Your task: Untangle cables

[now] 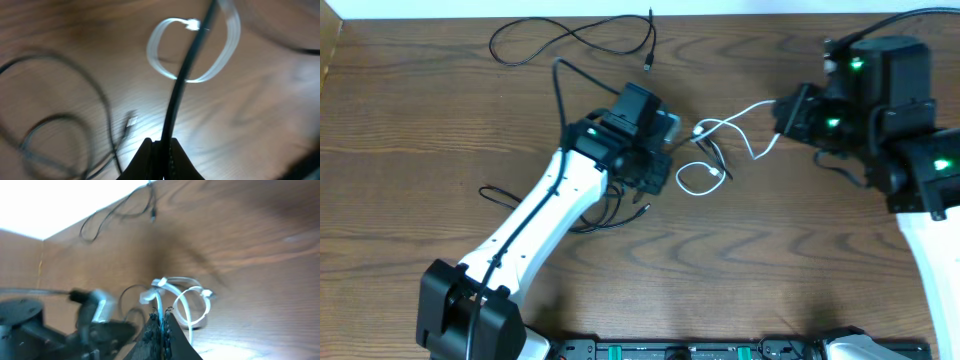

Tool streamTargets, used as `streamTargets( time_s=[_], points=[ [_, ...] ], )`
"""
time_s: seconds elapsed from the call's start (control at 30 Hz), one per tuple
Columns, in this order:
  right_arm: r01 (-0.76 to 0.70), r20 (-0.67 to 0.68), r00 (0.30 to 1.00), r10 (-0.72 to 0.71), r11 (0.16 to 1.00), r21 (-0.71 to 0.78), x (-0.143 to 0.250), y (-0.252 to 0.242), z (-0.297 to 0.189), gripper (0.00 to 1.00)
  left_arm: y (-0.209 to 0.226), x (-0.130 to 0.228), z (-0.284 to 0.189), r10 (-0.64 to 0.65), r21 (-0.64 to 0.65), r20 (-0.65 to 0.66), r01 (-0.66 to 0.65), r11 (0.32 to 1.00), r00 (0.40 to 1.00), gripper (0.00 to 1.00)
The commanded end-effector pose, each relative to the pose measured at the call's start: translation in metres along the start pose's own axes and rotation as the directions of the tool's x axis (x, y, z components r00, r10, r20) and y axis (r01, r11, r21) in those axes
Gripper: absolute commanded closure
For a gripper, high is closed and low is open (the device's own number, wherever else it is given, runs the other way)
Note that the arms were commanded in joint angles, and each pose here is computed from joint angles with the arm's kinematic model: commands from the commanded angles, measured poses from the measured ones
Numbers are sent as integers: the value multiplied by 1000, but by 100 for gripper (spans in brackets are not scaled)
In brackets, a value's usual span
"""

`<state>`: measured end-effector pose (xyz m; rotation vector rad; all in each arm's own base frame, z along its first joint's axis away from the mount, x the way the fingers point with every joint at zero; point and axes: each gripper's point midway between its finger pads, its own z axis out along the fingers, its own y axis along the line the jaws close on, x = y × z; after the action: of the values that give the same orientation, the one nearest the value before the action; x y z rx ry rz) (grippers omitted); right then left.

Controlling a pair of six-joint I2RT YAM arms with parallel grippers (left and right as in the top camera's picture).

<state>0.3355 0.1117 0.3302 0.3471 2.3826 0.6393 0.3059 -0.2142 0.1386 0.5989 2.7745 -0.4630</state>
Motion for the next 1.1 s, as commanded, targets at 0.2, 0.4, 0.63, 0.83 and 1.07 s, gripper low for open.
streamTargets(
  time_s=[0.2, 0.4, 0.63, 0.83, 1.07],
  points=[
    [-137, 290, 955, 63, 960, 244, -66, -86, -95, 99, 109, 14, -19, -465, -245, 68, 466, 850, 883, 92],
    [-126, 233, 969, 86, 979, 160, -60, -84, -96, 99, 101, 10, -20, -472, -105, 27, 472, 875, 881, 93],
    [-96, 191, 978, 85, 994, 44, -57, -62, -91, 99, 32, 7, -18, -231, 206, -62, 239, 949, 971, 93],
    [-101, 183, 979, 90, 994, 49, -60, -65, -86, 99, -36, 21, -25, 12, 436, -86, 27, 900, 996, 92],
    [-107, 167, 981, 97, 993, 51, -59, -67, -81, 99, -67, 36, -23, 126, 452, -102, -67, 889, 987, 78]
  ],
)
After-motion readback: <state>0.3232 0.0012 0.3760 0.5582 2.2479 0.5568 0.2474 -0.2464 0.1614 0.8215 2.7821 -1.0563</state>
